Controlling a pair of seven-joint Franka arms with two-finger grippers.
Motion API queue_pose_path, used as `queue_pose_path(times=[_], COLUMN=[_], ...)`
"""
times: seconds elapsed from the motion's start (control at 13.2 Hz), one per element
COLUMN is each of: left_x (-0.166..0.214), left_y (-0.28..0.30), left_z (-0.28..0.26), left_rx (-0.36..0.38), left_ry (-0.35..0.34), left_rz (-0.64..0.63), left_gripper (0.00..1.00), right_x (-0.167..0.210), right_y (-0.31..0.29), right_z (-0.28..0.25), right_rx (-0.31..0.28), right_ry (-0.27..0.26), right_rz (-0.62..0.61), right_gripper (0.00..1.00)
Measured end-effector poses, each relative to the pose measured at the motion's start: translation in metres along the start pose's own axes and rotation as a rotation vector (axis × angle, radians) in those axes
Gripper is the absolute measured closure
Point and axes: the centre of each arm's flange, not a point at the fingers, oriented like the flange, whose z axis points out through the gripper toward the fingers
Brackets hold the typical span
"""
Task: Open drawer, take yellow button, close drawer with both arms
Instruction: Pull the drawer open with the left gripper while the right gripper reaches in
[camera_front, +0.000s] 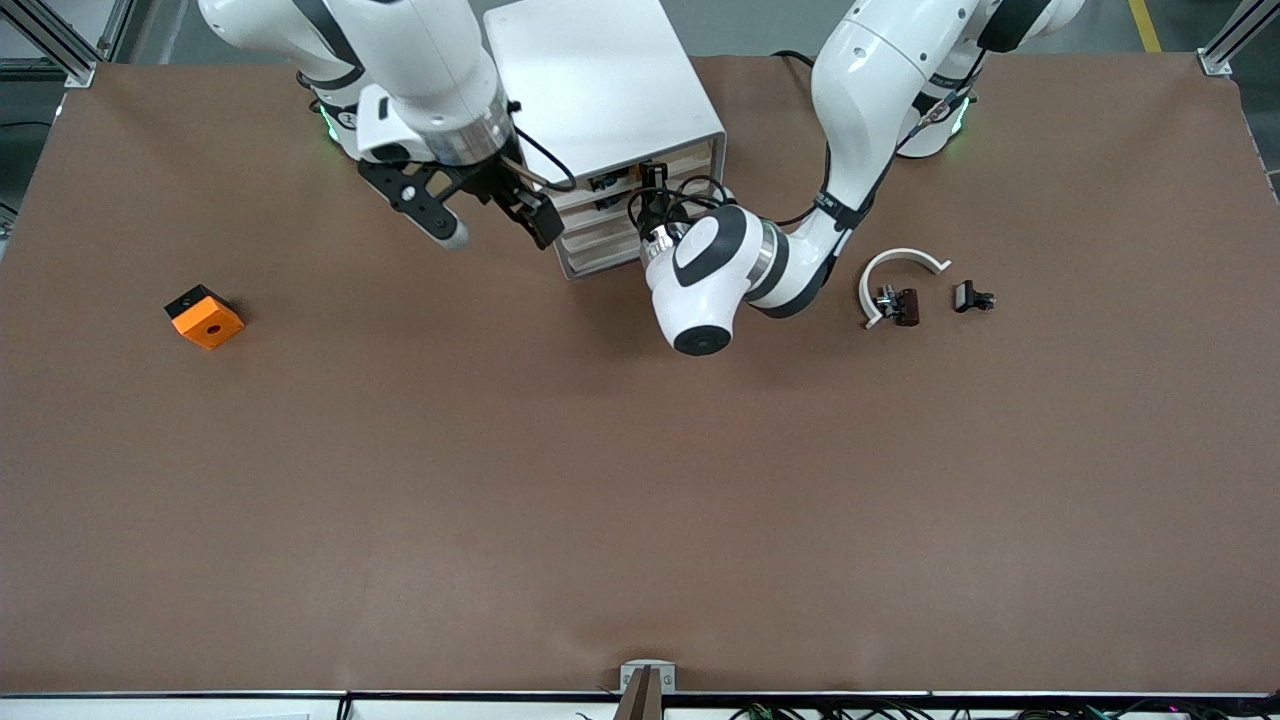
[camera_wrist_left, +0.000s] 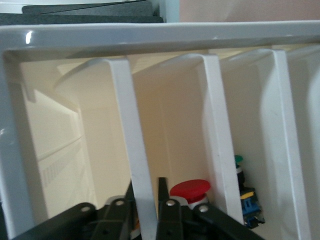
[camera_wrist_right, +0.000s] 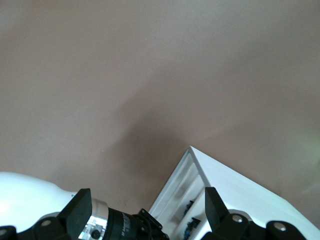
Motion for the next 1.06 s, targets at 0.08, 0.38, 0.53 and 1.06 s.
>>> queue_pose_path(times=[0.08, 0.38, 0.53, 1.06], left_x=[0.002, 0.029, 0.050, 0.064], left_y=[0.002, 0.019, 0.030, 0.040], left_z=[-0.002, -0.062, -0.102, -0.139], left_rx=[0.004, -0.013, -0.031, -0.117], left_ry=[-0.004, -0.101, -0.159, -0.230], left_rz=[-0.010, -0.028, -0.034, 0.039], left_gripper=[0.88, 0.88, 0.90, 0.64], right_x=[-0.003, -0.014, -0.013, -0.030], right_y=[-0.010, -0.033, -0.036, -0.056], right_z=[0.009, 0.029, 0.034, 0.073], right_rx=[0.010, 0.020, 0.014, 0.005], right_ry=[0.002, 0.004, 0.004, 0.002], right_rz=[0.017, 0.073, 0.079, 0.194], right_gripper=[0.00, 0.00, 0.00, 0.00])
